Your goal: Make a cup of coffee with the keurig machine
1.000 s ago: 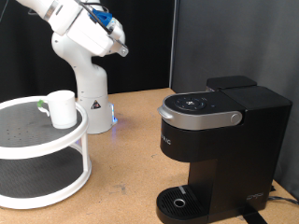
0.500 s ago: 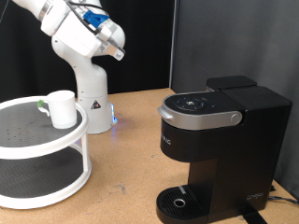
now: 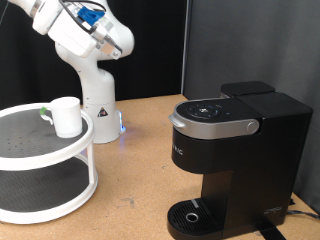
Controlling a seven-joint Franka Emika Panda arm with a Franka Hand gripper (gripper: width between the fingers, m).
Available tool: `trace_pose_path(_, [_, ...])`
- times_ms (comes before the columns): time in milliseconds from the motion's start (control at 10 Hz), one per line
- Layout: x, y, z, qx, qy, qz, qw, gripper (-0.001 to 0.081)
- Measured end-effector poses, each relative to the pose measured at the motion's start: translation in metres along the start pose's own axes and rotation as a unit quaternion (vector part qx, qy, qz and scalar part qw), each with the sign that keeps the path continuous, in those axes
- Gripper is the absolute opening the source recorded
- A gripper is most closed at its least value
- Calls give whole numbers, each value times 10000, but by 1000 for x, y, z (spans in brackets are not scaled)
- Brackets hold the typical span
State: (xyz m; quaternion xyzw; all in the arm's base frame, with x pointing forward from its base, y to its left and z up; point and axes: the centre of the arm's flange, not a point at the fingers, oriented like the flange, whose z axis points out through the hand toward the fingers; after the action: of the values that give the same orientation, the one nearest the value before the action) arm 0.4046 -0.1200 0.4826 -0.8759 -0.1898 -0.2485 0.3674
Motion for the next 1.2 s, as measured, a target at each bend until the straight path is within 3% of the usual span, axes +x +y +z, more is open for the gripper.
trace_pose_path(800, [-13, 4, -14, -6, 126, 112, 9999, 1])
trace_pose_path(1200, [-53, 6, -44, 409, -42, 318, 9986, 1])
